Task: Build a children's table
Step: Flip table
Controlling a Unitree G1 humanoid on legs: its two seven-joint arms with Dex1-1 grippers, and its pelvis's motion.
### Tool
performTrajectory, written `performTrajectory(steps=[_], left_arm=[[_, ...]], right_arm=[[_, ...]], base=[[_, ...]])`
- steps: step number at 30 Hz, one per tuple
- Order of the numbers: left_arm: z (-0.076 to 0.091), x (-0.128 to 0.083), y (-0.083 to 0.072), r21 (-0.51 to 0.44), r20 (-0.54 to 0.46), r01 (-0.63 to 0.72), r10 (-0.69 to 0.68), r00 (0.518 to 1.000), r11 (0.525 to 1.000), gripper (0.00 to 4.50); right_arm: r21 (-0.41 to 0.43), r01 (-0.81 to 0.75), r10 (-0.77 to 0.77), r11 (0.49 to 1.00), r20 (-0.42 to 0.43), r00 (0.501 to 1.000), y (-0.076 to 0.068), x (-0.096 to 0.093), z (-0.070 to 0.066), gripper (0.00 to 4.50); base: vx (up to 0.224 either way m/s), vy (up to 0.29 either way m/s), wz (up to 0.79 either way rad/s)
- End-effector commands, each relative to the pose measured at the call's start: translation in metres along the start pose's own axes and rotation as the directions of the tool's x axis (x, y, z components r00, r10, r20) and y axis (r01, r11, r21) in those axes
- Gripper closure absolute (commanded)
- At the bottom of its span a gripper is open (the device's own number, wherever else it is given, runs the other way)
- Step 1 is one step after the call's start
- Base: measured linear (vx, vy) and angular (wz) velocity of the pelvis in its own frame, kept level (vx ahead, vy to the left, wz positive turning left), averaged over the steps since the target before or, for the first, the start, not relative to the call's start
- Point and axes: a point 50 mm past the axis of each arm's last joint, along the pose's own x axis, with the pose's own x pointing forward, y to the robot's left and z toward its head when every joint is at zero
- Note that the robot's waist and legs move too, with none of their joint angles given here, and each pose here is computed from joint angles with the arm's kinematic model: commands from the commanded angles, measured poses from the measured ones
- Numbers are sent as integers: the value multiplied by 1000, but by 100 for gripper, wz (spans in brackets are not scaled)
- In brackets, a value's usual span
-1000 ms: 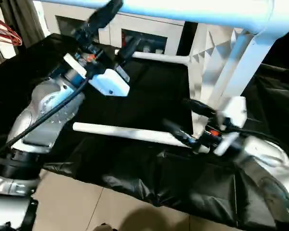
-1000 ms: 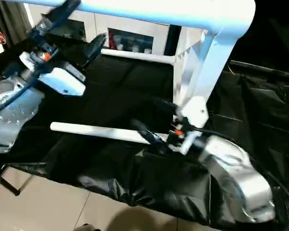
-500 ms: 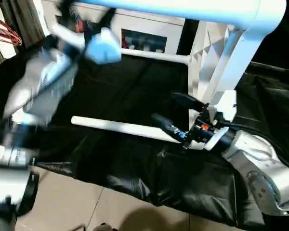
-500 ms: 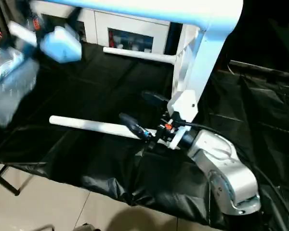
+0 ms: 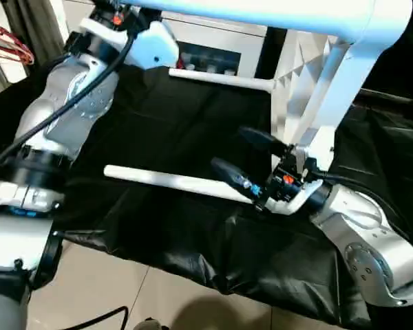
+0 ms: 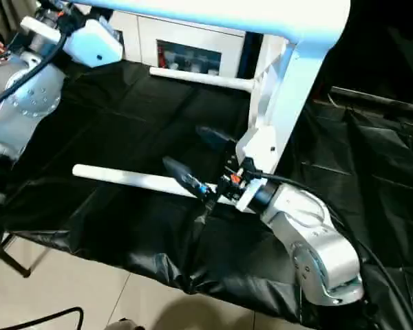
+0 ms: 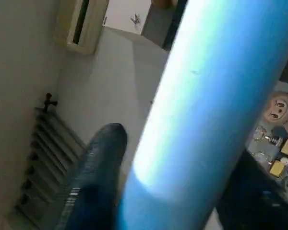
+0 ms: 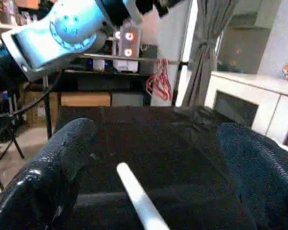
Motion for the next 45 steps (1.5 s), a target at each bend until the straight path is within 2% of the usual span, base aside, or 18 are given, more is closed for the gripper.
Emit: performTrajectory(steps=[1, 2, 9, 11, 12, 13, 17, 24, 25, 30, 33, 36, 39, 40, 41, 42, 43, 45], left_arm=[[5, 3, -3, -46, 22, 20, -19, 1000, 999, 208], [5, 2, -4, -51, 23, 27, -25, 999, 998, 232], [4, -3, -9, -267, -79, 99, -124, 989, 959, 241], [1, -4, -9, -363, -139, 78, -136, 981, 929, 241], [0, -5, -9, -375, -147, 74, -137, 980, 924, 241], [-4, -6, -9, -441, -197, 47, -148, 969, 896, 241], [-16, -9, -8, -559, -332, -52, -166, 928, 827, 241], [-26, -12, -5, -612, -430, -144, -174, 886, 778, 241], [-29, -15, -6, -628, -463, -171, -187, 866, 759, 241], [-30, -17, -9, -665, -490, -195, -224, 842, 721, 241], [-33, -21, -18, -719, -513, -221, -289, 808, 660, 241], [-35, -24, -21, -721, -523, -226, -301, 797, 654, 241], [-37, -28, -23, -721, -539, -243, -305, 785, 649, 241], [-37, -30, -24, -721, -547, -250, -308, 779, 647, 241], [-38, -34, -27, -719, -562, -262, -317, 764, 644, 241], [-38, -34, -27, -719, -562, -262, -317, 764, 644, 241], [-39, -39, -29, -714, -575, -269, -321, 753, 647, 241], [-40, -41, -29, -711, -581, -274, -323, 747, 647, 241]], right_arm=[[-20, 14, -13, 1000, 8, 1000, -4, 0, 2, 0], [-20, 14, -14, 1000, 8, 1000, -4, 0, 2, 0], [-26, 32, -33, 999, -4, 999, -5, -3, -2, 0], [-25, 36, -37, 999, -13, 999, -4, -5, -5, 0], [-25, 37, -37, 999, -14, 999, -4, -5, -6, 0], [-22, 36, -36, 999, -19, 999, -4, -6, -7, 0], [-23, 36, -37, 999, -30, 999, -5, -10, -9, 0], [-35, 35, -36, 999, -38, 999, -9, -14, -7, 0], [-44, 37, -39, 998, -46, 998, -12, -17, -6, 0], [-52, 25, -28, 998, -58, 998, -15, -20, -4, 0], [-64, -13, 9, 998, -70, 998, -18, -23, 3, 0], [-65, -30, 26, 997, -72, 997, -18, -23, 6, 0], [-21, -81, 79, 997, -85, 993, -10, -22, 7, 0], [1, -102, 101, 995, -102, 990, -5, -22, 5, 0], [43, -120, 125, 992, -143, 982, 3, -25, -4, 0], [43, -120, 125, 992, -143, 982, 3, -25, -4, 0], [64, -115, 125, 991, -181, 976, 8, -29, -13, 0], [76, -114, 127, 991, -202, 971, 11, -31, -19, 0]], base=[[0, 0, 0], [0, 0, 0], [0, 0, 0], [0, 0, 0], [0, 0, 0], [0, 0, 0], [0, 0, 0], [0, 0, 0], [0, 0, 0], [0, 0, 0], [0, 0, 0], [0, 0, 0], [0, 0, 0], [0, 0, 0], [0, 0, 0], [0, 0, 0], [0, 0, 0], [0, 0, 0]])
